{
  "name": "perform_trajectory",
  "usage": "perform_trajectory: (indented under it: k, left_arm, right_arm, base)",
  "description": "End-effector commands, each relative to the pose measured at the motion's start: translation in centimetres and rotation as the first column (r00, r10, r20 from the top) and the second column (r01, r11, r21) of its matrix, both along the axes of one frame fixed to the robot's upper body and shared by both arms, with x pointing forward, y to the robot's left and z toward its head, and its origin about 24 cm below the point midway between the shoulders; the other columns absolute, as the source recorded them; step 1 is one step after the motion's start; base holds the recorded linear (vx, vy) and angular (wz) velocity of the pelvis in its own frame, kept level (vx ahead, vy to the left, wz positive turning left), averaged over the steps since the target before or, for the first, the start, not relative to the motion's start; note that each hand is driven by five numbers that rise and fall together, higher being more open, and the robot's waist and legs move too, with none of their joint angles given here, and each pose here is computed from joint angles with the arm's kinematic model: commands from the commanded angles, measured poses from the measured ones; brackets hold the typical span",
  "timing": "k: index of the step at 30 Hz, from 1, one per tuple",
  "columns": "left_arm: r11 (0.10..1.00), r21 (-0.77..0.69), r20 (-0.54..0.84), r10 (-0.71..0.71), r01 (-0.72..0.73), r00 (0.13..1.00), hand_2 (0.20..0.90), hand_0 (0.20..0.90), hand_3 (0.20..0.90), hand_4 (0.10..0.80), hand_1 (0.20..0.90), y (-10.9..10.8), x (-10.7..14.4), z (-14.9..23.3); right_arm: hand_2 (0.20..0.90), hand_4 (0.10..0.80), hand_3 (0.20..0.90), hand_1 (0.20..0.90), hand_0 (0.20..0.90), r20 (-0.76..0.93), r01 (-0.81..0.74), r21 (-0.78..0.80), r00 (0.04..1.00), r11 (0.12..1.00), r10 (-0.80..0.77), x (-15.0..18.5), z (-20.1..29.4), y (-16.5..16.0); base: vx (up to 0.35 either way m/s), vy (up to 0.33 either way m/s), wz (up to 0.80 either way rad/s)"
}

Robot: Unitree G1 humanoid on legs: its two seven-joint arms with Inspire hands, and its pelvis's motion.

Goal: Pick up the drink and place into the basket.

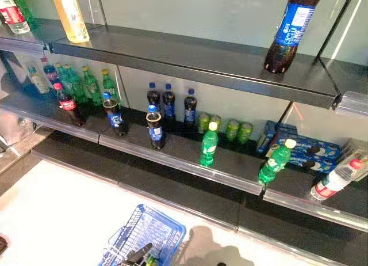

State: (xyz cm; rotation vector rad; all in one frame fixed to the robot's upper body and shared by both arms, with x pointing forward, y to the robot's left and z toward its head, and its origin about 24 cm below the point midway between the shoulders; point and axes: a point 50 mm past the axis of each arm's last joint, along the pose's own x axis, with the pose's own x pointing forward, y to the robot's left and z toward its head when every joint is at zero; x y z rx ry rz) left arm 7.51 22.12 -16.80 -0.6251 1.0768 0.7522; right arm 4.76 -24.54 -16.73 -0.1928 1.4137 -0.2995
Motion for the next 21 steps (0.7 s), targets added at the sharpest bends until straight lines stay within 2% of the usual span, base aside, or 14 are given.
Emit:
perform_trajectory:
  k: [1,16,19,21]
  left_arm:
    - [0.99,0.094,0.083,-0.109,0.101,0.991,0.3,0.3,0.2,0.1,0.3,2.1,2.3,1.1]
    - [0.99,0.081,0.091,-0.12,0.113,0.989,0.3,0.3,0.2,0.1,0.3,1.7,2.5,1.0]
    - [0.991,0.081,0.089,-0.117,0.11,0.989,0.3,0.3,0.2,0.1,0.3,1.7,2.5,1.0]
    - [0.991,0.081,0.086,-0.112,0.105,0.99,0.3,0.3,0.2,0.1,0.3,1.7,2.6,1.0]
  right_arm:
    - [0.9,0.8,0.9,0.9,0.9,0.001,-0.047,-0.058,0.999,0.997,0.047,1.7,0.5,-1.2]
    - [0.9,0.8,0.9,0.9,0.9,-0.059,-0.003,-0.056,0.998,0.998,0.0,0.4,0.3,-1.2]
    - [0.9,0.8,0.9,0.9,0.9,-0.026,0.02,-0.095,0.999,0.995,-0.023,0.7,0.4,-1.3]
    - [0.9,0.8,0.9,0.9,0.9,0.05,0.047,-0.212,0.998,0.976,-0.037,1.9,1.0,-2.3]
  base:
    - [0.0,0.0,0.0]
    - [0.0,0.0,0.0]
    - [0.0,0.0,0.0]
    - [0.0,0.0,0.0]
